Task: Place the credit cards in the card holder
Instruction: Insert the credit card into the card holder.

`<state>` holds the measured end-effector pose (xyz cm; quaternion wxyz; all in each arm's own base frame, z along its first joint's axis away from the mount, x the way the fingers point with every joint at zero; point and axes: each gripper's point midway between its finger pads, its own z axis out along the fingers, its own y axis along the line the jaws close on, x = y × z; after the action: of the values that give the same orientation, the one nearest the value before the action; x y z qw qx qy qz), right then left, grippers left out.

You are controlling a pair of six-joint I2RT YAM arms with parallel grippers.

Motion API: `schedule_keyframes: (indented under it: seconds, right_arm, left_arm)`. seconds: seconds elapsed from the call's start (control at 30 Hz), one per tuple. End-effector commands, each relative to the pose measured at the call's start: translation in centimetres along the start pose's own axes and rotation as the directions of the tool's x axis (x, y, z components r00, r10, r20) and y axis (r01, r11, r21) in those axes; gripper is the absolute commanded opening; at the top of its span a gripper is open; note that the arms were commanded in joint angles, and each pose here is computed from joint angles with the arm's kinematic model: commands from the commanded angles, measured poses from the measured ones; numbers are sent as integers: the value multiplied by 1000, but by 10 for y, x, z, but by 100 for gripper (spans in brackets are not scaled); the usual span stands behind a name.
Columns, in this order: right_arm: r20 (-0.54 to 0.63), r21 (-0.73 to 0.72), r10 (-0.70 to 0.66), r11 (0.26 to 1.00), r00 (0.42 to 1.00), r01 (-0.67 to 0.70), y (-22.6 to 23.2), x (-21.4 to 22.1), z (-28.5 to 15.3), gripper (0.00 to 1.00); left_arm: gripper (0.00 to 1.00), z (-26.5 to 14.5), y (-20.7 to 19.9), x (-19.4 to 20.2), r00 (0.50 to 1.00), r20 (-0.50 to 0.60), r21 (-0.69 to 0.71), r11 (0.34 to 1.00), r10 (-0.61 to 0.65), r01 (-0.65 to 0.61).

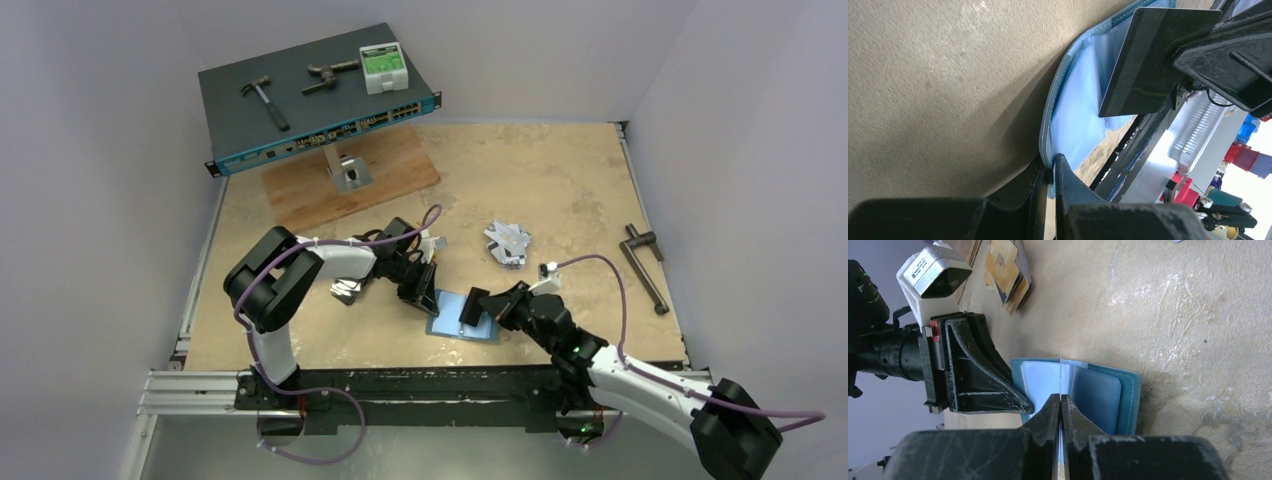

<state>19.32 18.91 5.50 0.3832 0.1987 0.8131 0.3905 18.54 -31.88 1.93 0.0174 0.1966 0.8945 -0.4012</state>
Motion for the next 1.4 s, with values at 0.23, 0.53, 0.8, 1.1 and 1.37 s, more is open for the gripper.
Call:
schedule_keyframes:
  seconds: [0.23, 0.53, 0.8, 1.1, 1.37]
  right_arm:
    - [-63, 31, -39, 999, 997, 41, -28, 22, -1, 0]
    - [-117, 50, -49, 997, 992, 55, -33, 31, -3, 0]
    - [-74, 73, -25, 997, 997, 31, -35, 23, -7, 0]
    - [-21, 57, -1, 998, 1000, 2, -32, 13, -9, 0]
    - [-42, 62, -9, 998, 999, 12, -34, 18, -6, 0]
  left_arm:
    - [7, -6, -7, -11, 999, 29, -14, 1000, 15, -15]
    - [7, -7, -8, -13, 999, 44, -18, 1000, 13, -12]
    - [7, -8, -8, -13, 999, 43, -21, 1000, 11, -10]
    - [6, -8, -7, -13, 999, 44, -23, 1000, 10, -9]
    - [6, -8, -8, -14, 999, 45, -21, 1000, 10, -9]
